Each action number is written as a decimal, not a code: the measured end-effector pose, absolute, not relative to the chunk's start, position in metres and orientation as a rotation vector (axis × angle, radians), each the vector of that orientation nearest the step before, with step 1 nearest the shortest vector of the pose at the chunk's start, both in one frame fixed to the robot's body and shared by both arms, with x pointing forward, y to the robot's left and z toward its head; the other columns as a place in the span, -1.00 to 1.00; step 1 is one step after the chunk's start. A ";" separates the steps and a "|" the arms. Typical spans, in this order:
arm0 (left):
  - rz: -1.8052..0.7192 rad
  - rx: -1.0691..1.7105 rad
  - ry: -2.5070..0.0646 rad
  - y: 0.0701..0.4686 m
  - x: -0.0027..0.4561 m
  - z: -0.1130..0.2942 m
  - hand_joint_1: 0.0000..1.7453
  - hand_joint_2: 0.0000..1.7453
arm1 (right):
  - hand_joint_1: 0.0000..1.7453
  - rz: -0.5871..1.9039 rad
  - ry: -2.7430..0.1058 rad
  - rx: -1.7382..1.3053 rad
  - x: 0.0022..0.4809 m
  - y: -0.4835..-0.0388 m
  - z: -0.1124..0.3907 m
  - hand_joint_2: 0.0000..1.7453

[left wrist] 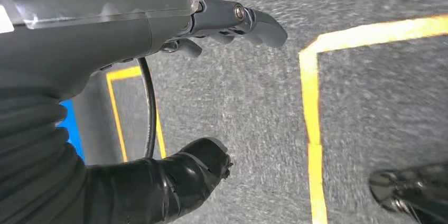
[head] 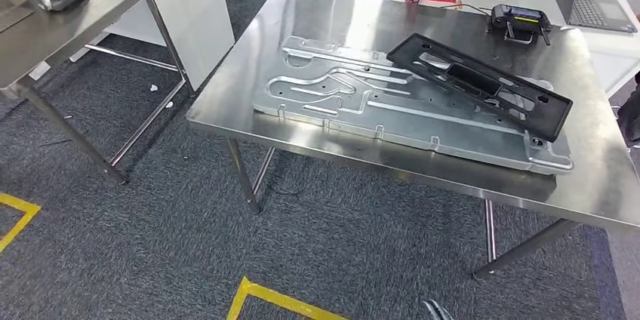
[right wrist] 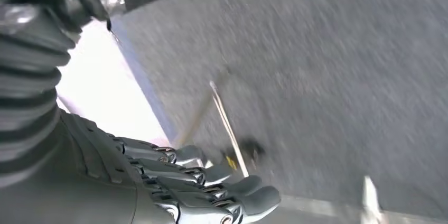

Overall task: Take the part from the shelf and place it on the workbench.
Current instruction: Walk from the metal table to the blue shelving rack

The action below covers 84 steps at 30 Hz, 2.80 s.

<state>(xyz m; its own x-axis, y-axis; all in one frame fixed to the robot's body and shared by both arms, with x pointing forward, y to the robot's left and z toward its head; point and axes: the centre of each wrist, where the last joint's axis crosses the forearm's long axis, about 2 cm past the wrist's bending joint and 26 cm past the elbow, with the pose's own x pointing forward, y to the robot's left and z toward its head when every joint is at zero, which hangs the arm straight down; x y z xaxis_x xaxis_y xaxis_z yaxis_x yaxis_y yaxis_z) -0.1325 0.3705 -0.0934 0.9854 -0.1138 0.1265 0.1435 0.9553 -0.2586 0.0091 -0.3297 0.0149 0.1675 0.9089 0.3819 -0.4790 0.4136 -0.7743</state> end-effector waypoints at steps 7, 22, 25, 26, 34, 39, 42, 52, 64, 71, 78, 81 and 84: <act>-0.128 -0.271 -0.110 0.365 -0.127 -0.095 -1.00 1.00 | -1.00 0.979 -0.559 -0.466 -0.040 -0.354 -0.016 1.00; -0.150 -0.269 -0.116 0.362 -0.121 -0.097 -1.00 1.00 | -1.00 0.851 -0.322 -0.408 -0.060 -0.353 -0.034 1.00; -0.150 -0.274 -0.118 0.360 -0.121 -0.097 -1.00 1.00 | -1.00 0.773 -0.274 -0.394 -0.059 -0.349 -0.038 1.00; -0.153 -0.275 -0.118 0.360 -0.120 -0.098 -1.00 1.00 | -1.00 0.760 -0.269 -0.390 -0.059 -0.347 -0.039 1.00; -0.166 -0.284 -0.100 0.358 -0.128 -0.096 -1.00 1.00 | -1.00 0.736 -0.267 -0.384 -0.055 -0.337 -0.043 1.00; -0.168 -0.285 -0.113 0.357 -0.122 -0.098 -1.00 1.00 | -1.00 0.735 -0.259 -0.383 -0.058 -0.336 -0.045 1.00; -0.169 -0.283 -0.114 0.358 -0.121 -0.098 -1.00 1.00 | -1.00 0.734 -0.259 -0.383 -0.058 -0.335 -0.045 1.00; -0.168 -0.284 -0.116 0.358 -0.120 -0.098 -1.00 -1.00 | -1.00 0.631 -0.218 -0.333 -0.057 -0.328 -0.048 1.00; -0.189 -0.288 -0.112 0.356 -0.119 -0.098 -1.00 -1.00 | -1.00 0.561 -0.206 -0.258 -0.054 -0.315 -0.053 1.00; -0.151 -0.280 -0.146 0.357 -0.122 -0.098 -1.00 -1.00 | -1.00 0.764 -0.311 -0.357 -0.083 -0.369 -0.038 1.00; -0.100 -0.242 -0.128 0.358 -0.150 -0.091 -1.00 -1.00 | -1.00 0.469 -0.272 -0.744 -0.077 -0.545 0.020 1.00; -0.091 -0.239 -0.121 0.358 -0.156 -0.090 -1.00 -1.00 | -1.00 0.593 -0.283 -0.750 -0.054 -0.576 0.036 1.00; -0.087 -0.243 -0.122 0.355 -0.157 -0.090 -1.00 -1.00 | -1.00 0.881 -0.289 -0.726 -0.014 -0.588 0.046 1.00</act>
